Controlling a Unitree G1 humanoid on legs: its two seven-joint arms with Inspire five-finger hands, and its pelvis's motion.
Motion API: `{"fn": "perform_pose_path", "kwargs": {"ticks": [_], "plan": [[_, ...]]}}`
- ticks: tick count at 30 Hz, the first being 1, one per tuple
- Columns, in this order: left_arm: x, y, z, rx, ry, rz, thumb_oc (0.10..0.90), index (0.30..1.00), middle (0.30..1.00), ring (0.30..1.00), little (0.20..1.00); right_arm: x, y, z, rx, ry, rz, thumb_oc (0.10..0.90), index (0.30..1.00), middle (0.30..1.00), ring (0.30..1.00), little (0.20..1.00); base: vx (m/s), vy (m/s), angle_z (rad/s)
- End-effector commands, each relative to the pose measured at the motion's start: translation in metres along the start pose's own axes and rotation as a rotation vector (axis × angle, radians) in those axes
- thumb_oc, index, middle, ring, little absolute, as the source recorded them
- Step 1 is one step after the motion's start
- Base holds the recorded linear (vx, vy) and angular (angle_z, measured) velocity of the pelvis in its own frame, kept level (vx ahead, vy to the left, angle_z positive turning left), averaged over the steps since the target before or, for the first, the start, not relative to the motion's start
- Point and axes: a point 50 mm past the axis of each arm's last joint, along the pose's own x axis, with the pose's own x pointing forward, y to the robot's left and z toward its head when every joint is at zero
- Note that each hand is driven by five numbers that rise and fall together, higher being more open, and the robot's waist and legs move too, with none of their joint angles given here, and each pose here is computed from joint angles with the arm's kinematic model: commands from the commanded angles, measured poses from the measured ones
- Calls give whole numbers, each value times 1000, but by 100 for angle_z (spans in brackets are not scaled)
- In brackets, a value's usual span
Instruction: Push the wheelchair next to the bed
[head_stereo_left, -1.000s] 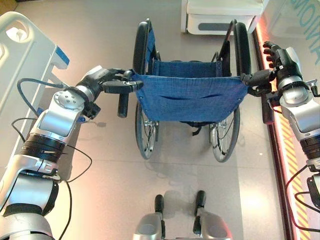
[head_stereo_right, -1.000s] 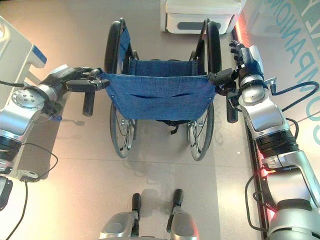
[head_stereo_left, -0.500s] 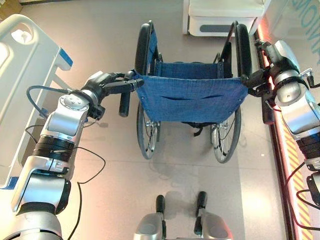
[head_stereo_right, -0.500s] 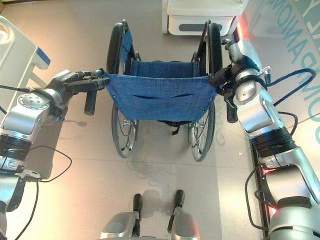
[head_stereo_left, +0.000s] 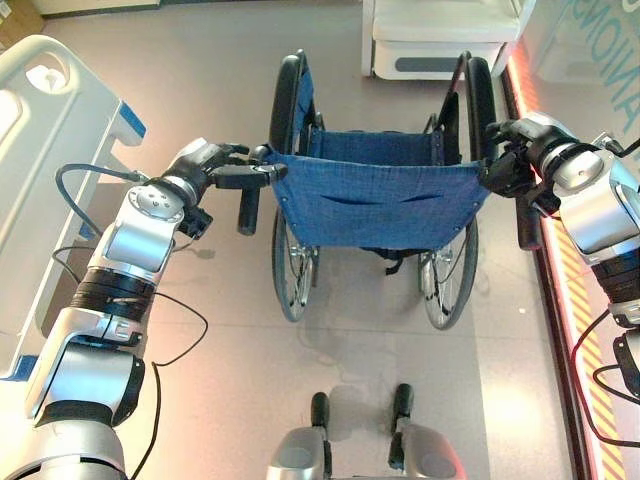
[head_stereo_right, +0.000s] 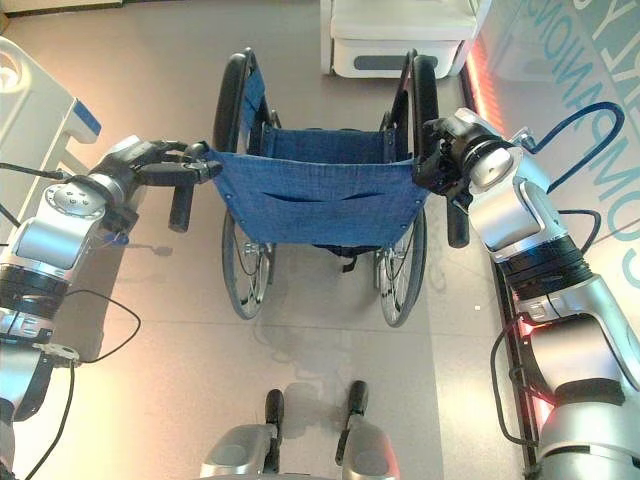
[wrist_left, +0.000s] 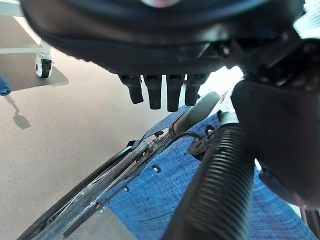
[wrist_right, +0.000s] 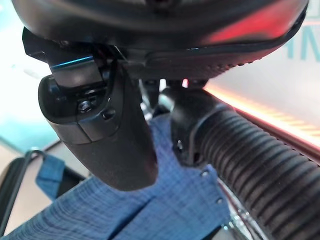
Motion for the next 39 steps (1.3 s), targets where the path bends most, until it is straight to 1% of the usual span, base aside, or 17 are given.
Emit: {"fn": "perform_pose_path", "kwargs": {"ticks": [1,4,7,13,17,20,24,27,29,35,37,39], "plan": [[-11,-18,-111,206,484,-30,800,900,900,900,900,-4,-24,-76,71,365,-143,800,900,900,900,900,-7,65,-6],[-11,-16,-111,212,488,-26,800,900,900,900,900,-4,-19,-87,127,379,-138,800,900,900,900,900,1,60,-8],[-11,-15,-111,208,488,-20,800,900,900,900,900,-3,-17,-88,160,350,-129,800,900,900,900,900,-8,60,-14],[-13,-18,-119,205,496,-10,800,900,900,900,900,-7,-16,-91,268,256,-198,800,900,900,900,900,-9,76,-10],[-15,-27,-126,214,497,-17,800,900,900,900,900,-13,-19,-94,255,236,-228,800,900,900,900,900,3,64,-7],[-15,-30,-127,216,496,-15,800,900,900,900,900,-16,-21,-97,212,239,-217,800,900,900,900,900,-15,44,-5],[-13,-33,-127,224,489,-3,800,900,900,900,900,-19,-8,-107,146,304,-105,800,900,900,900,900,-16,18,-1],[-13,-33,-126,220,483,-1,800,900,900,900,900,-18,3,-117,132,352,-57,800,900,900,900,900,0,0,0],[-12,-34,-124,224,477,2,800,900,900,900,900,-19,16,-131,115,431,18,800,900,900,900,900,0,0,0],[-10,-32,-119,241,473,7,800,900,900,900,900,-23,37,-152,76,582,92,800,900,900,900,900,0,0,0],[-9,-37,-117,246,465,3,800,900,900,900,900,-25,51,-163,55,664,145,800,900,900,900,900,0,0,0],[-7,-38,-114,249,457,1,800,900,900,900,900,-24,57,-167,60,697,165,800,900,900,900,900,0,0,0]]}}
